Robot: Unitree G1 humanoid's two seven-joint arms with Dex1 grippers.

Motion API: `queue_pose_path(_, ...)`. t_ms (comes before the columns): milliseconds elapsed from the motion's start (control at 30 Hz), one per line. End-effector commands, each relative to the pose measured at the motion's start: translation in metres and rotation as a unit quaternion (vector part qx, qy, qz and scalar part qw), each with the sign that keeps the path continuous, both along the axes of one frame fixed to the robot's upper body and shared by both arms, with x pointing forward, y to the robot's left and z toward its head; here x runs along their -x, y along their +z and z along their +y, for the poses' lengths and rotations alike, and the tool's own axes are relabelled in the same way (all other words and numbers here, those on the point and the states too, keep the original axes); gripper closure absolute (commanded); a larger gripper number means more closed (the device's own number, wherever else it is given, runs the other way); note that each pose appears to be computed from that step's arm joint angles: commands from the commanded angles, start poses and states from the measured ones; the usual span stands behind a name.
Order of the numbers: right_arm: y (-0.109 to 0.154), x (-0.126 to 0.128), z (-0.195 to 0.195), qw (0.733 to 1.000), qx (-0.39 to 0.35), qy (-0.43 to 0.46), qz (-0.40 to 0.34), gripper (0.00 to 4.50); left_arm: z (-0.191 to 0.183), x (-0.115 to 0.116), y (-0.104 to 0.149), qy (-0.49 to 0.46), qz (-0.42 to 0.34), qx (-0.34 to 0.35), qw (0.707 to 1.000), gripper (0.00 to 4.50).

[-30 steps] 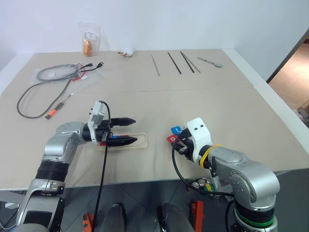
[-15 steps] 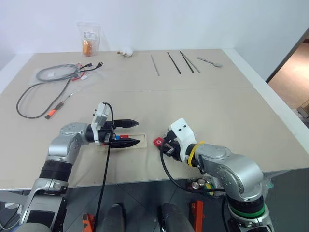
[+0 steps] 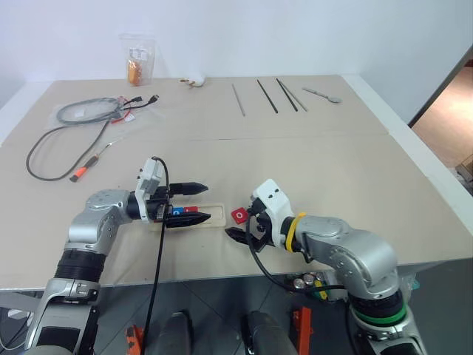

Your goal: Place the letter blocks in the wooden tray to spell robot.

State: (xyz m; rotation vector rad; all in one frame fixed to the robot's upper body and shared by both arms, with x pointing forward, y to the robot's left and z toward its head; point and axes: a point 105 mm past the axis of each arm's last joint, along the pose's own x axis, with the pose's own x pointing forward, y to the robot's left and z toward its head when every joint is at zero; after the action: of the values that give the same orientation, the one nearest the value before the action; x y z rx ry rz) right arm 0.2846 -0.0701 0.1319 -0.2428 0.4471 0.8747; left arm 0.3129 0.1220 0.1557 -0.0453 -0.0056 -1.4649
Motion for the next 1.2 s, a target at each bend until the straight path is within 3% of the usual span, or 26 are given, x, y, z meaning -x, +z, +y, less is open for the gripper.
queue_pose_path(33, 0.022, -0.003, -0.019, 0.999, 0.006, 0.019, -0.050, 0.03, 0.003, 0.000, 0.013, -0.004, -0.023, 0.003, 1.000, 0.00)
queue_pose_path(233, 0.034, -0.016, -0.046, 0.990, 0.048, 0.092, -0.095, 0.03, 0.008, 0.000, 0.014, 0.002, -0.024, 0.002, 1.000, 0.00)
queue_pose_path(467, 0.025, -0.032, -0.037, 0.977, 0.016, 0.194, -0.084, 0.03, 0.028, 0.007, 0.014, 0.032, -0.018, -0.023, 0.999, 0.00)
queue_pose_path(833, 0.014, -0.069, -0.015, 0.954, 0.038, 0.287, -0.073, 0.03, 0.052, 0.035, 0.011, 0.071, -0.019, -0.056, 0.996, 0.00)
queue_pose_path(1200, -0.003, -0.062, -0.016, 0.943, 0.043, 0.326, -0.054, 0.03, 0.053, 0.045, 0.011, 0.089, -0.014, -0.056, 0.994, 0.00)
